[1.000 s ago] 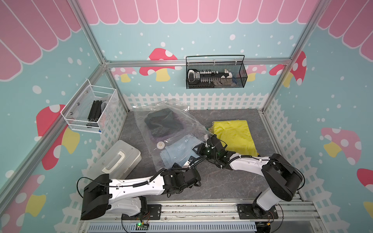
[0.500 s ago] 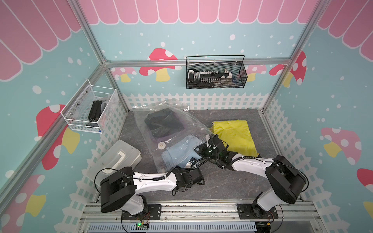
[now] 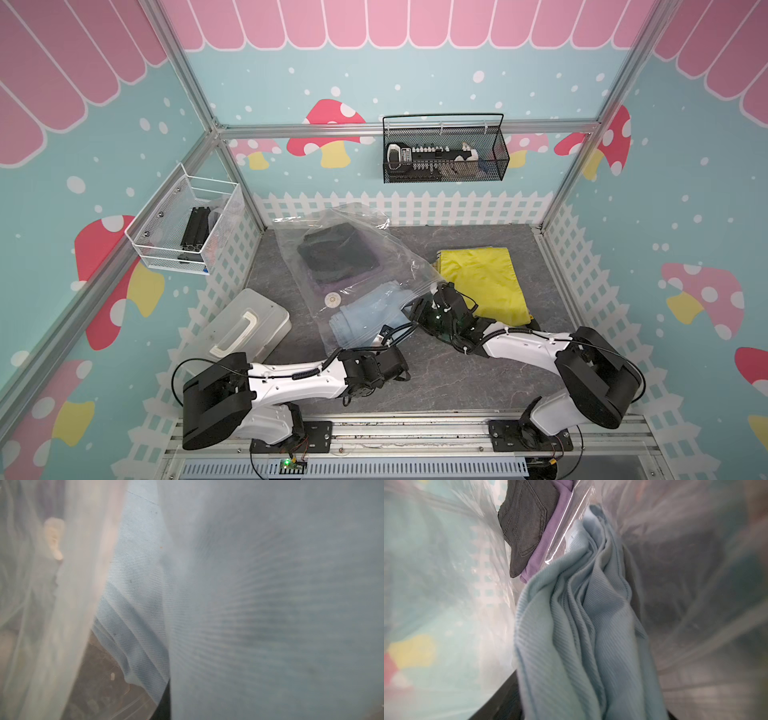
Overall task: Take the trousers out of the vacuum bag
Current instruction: Take out the trousers from the vacuum bag.
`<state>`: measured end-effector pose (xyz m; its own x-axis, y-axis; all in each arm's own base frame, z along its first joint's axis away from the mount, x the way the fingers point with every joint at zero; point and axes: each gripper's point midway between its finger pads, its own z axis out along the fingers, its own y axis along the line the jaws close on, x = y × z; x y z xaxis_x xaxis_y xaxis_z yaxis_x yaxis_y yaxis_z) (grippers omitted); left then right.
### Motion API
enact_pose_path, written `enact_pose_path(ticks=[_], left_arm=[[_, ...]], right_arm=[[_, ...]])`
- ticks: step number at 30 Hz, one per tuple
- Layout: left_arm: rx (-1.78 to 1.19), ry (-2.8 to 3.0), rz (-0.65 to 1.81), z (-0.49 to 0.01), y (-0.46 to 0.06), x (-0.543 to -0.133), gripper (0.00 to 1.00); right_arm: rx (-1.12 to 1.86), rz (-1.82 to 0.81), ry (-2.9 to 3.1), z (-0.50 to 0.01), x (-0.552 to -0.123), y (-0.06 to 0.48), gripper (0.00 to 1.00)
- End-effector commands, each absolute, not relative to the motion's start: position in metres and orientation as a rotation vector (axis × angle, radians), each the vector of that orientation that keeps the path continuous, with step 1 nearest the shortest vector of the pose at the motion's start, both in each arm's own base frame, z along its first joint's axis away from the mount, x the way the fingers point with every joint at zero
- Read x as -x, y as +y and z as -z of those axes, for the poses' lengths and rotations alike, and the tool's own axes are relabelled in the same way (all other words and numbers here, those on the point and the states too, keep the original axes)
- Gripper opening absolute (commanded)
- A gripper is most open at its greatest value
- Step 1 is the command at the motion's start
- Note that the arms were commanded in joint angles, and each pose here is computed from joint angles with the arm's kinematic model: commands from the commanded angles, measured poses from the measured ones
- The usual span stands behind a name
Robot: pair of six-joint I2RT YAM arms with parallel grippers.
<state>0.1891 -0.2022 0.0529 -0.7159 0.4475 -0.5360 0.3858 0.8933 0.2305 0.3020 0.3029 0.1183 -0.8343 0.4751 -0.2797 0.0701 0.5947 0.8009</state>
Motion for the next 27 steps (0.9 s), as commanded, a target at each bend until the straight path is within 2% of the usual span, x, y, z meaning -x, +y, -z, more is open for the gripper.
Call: enact_pose_path(ticks=[1,4,10,19,24,27], left_arm=[[-0.569,2.466,-0.115,-0.053,-0.200,-0.187,0.06],[-0.574,2.471,-0.115,-0.052,-0.201,-0.187,0.01],[-0.574,2.473,-0.090,-0.053,-0.201,-0.184,0.00],[-0.639,2.427,-0.025,-0.066,-0.208,-0.177,0.00],[-0.676,2.400,0.006,-0.075,-0.218,-0.174,0.00],[-0.704,2.381,0.005,-0.079,-0.225,-0.171,0.00]], right_arm=[[-0.472,-1.104,2.312,-0.126,-0.312,0.293,0.68],[-0.477,-1.072,2.314,-0.125,-0.315,0.291,0.68],[-0.489,-0.988,2.309,-0.124,-0.322,0.282,0.67],[-0.422,-0.978,2.304,-0.135,-0.323,0.286,0.26],[-0.405,-0.975,2.303,-0.139,-0.312,0.281,0.10],[-0.393,-0.969,2.308,-0.139,-0.304,0.281,0.04]])
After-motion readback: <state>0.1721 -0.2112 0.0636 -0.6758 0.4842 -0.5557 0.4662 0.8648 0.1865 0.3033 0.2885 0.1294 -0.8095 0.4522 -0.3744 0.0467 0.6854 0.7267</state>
